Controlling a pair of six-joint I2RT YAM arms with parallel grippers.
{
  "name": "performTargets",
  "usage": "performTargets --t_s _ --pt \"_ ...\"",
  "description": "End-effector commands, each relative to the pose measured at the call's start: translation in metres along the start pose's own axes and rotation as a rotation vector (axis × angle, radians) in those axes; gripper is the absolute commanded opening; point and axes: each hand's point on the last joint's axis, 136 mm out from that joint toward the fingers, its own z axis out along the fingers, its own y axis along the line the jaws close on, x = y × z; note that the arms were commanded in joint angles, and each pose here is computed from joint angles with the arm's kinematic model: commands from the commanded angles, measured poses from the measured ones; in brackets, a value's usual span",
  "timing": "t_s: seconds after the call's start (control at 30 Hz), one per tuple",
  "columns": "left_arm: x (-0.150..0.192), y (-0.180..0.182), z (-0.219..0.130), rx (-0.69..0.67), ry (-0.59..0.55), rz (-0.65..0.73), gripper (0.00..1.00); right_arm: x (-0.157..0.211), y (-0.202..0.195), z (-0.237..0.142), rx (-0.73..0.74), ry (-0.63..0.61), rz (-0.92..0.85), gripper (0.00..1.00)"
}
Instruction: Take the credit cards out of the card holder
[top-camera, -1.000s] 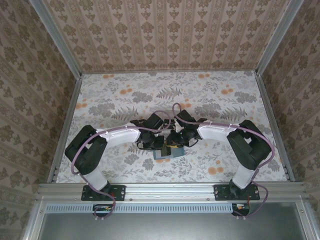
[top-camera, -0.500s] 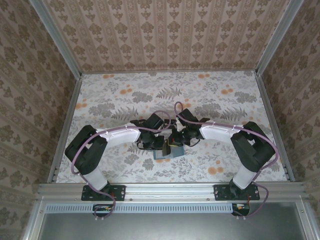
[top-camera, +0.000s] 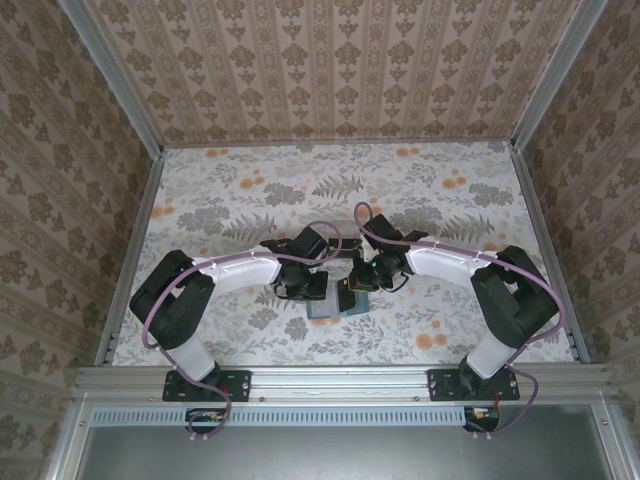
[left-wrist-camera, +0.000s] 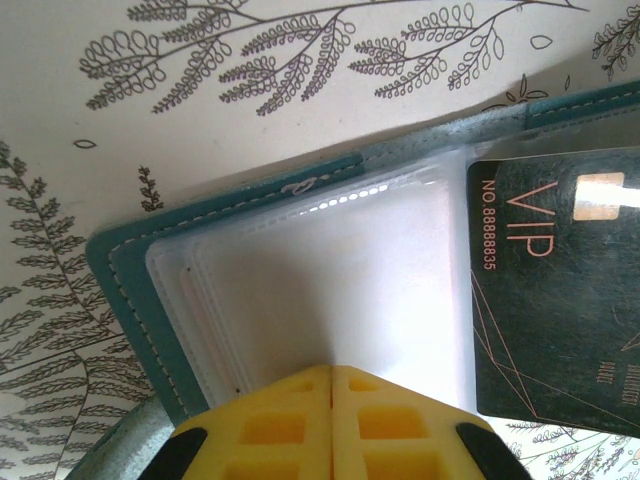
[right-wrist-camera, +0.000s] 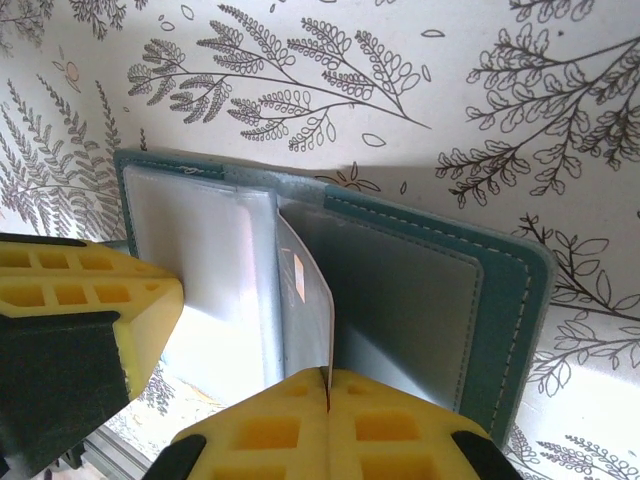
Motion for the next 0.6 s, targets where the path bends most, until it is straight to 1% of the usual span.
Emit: performTargets --t_s 0.0,0.2,0.27,0.4,0.57 --pt "0.019 0.022 0.008 -0.089 0.072 -0.004 0.09 0.003 -0.007 -0.003 0.037 0.013 0.005 0.09" --pt "0.017 0.02 0.007 -0.083 0.065 -0.002 0.09 0.004 0.01 0.005 -0.06 0.034 0.028 0.15" --pt "0.016 0.018 0.006 -0.079 0.063 -0.001 0.09 0.005 0.013 0.005 -0.078 0.038 0.033 0.16" --pt "0.013 0.014 0.001 -0.069 0.049 0.005 0.1 0.008 0.015 0.005 -0.079 0.042 0.036 0.16" --pt "0.006 0.011 -0.006 -0.065 0.012 0.01 0.1 0.009 0.009 0.003 -0.047 0.033 0.039 0.1"
